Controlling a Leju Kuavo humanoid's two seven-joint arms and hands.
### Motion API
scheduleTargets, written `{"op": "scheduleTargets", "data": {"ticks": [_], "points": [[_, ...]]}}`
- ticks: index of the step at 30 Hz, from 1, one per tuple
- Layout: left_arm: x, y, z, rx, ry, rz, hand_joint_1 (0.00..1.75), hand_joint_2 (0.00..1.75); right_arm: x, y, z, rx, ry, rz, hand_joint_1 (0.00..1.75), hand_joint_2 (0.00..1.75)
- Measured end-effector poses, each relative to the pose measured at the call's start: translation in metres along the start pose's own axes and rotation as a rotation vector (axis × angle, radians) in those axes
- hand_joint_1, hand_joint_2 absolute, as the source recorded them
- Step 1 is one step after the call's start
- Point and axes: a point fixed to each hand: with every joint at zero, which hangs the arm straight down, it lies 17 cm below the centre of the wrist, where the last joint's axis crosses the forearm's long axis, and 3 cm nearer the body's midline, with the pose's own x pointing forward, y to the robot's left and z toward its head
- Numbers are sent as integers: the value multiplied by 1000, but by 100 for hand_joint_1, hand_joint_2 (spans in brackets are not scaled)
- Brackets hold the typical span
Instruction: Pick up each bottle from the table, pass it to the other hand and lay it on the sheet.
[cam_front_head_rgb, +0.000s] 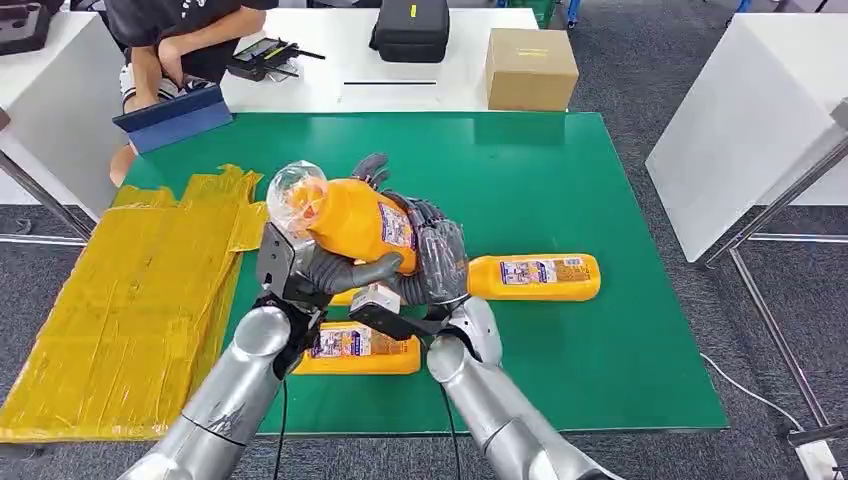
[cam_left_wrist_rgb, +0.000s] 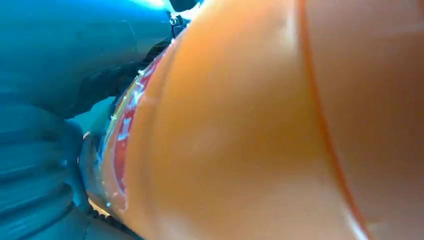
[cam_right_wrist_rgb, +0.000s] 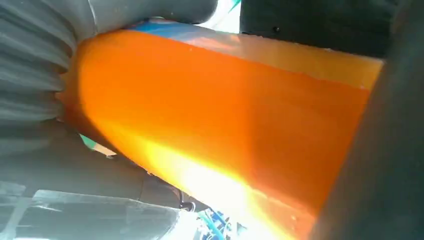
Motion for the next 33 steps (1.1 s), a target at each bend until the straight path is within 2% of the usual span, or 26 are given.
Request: {"op": "scheduleTargets", "data": {"ticks": [16,24,33], "points": [[16,4,0,89,-47,181,0,175,-1,-4,7,-27,18,-26,175,175],[47,26,-2,192,-134,168,0,175,-9,-4,12,-34,52,-43,175,175],[65,32,-3,218,-179,147,0,175,-19,2,24,-27,102,-76,175,175]]}}
